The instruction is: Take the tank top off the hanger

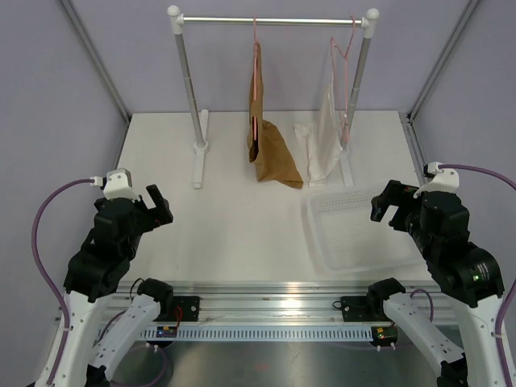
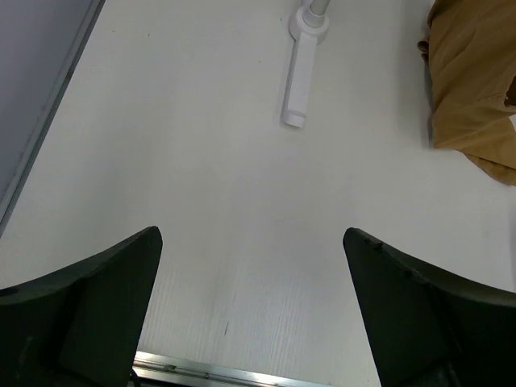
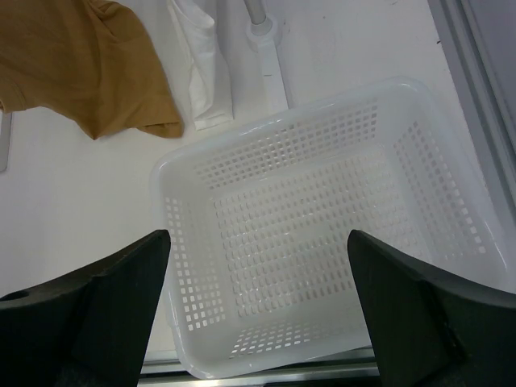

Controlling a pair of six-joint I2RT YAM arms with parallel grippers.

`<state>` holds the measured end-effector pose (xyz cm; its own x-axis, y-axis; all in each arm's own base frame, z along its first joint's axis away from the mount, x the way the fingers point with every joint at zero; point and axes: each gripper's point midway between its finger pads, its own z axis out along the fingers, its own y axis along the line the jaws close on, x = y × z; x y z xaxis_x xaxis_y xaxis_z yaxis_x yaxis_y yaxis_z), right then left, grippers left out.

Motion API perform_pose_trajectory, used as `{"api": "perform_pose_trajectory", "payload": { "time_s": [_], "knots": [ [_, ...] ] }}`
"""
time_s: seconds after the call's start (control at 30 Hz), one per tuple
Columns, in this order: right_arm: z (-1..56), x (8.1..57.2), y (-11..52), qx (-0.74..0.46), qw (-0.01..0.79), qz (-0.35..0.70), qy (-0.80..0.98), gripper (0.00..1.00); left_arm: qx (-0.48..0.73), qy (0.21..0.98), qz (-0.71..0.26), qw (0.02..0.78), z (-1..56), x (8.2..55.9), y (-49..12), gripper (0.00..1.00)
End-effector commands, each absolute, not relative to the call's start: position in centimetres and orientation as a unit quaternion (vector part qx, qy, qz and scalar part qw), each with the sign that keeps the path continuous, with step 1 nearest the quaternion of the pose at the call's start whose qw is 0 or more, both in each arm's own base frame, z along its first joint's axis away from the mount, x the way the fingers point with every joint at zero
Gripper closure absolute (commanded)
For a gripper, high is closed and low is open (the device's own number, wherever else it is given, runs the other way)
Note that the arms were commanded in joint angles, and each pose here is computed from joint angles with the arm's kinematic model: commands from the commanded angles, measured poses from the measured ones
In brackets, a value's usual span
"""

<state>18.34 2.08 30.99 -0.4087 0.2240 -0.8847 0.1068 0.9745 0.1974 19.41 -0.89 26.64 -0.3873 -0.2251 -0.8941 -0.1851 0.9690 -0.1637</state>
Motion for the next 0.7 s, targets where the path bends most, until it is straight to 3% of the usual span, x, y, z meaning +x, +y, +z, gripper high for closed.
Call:
{"api": "perform_pose_trajectory", "payload": {
  "time_s": [0.0,0.4,0.67],
  "knots": [
    [32.0,18.5,2.0,0.106,0.550,0.058,0.826,0.00,-0.126,0.815,-0.043,0.564,28.5,19.9,-1.5,0.01],
    [32.4,18.2,4.6,0.086,0.564,0.139,0.810,0.00,-0.102,0.815,-0.096,0.563,32.9,21.9,-4.3,0.01],
    [31.5,18.2,5.9,0.070,0.550,0.165,0.816,0.00,-0.053,0.834,-0.160,0.525,37.4,27.6,-10.2,0.01]
  ]
}}
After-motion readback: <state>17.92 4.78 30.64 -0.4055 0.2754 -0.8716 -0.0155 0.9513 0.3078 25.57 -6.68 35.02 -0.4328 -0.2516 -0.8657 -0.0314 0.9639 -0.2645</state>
